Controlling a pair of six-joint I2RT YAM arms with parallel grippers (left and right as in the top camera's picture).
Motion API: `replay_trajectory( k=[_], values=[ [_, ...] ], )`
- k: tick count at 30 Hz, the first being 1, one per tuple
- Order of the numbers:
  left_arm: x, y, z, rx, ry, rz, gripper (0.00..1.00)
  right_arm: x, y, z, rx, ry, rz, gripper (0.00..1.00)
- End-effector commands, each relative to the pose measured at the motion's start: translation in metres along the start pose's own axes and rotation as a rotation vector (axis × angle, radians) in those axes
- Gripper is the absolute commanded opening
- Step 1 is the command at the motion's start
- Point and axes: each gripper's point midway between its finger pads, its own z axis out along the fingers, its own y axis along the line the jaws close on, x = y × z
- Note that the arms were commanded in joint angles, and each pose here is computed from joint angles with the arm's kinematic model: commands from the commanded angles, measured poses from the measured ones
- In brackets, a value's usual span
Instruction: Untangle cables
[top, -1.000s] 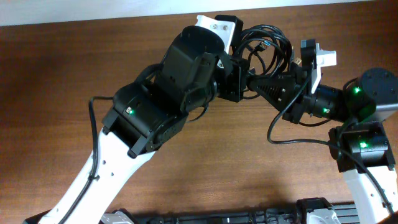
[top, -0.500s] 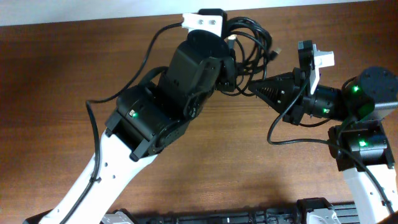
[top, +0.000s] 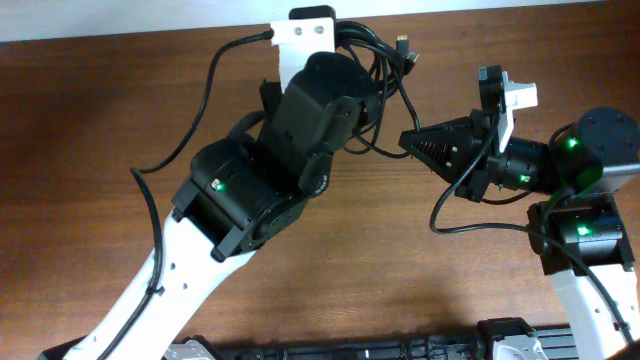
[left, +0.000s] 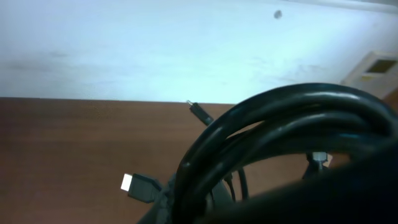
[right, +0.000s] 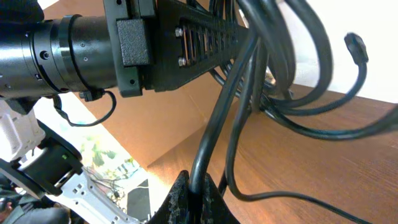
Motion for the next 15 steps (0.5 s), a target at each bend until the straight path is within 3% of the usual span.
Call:
replay_trajectory(
  k=[1,9,15],
  values=[
    [-0.035,0.044,-0.015,-0.185,-0.145,-0.06,0.0,0.005,0.013,-0.001,-0.063,0.032,-0.02,0.04],
    [-0.036,0.045,-0.016,-0.193,-0.149,-0.06,0.0,0.005,0.014,-0.001,-0.065,0.034,-0.02,0.04],
    [-0.049,0.075,-0.027,-0.37,-0.239,-0.063,0.0,0.005,0.014,-0.001,-0.065,0.034,-0.02,0.04]
  ],
)
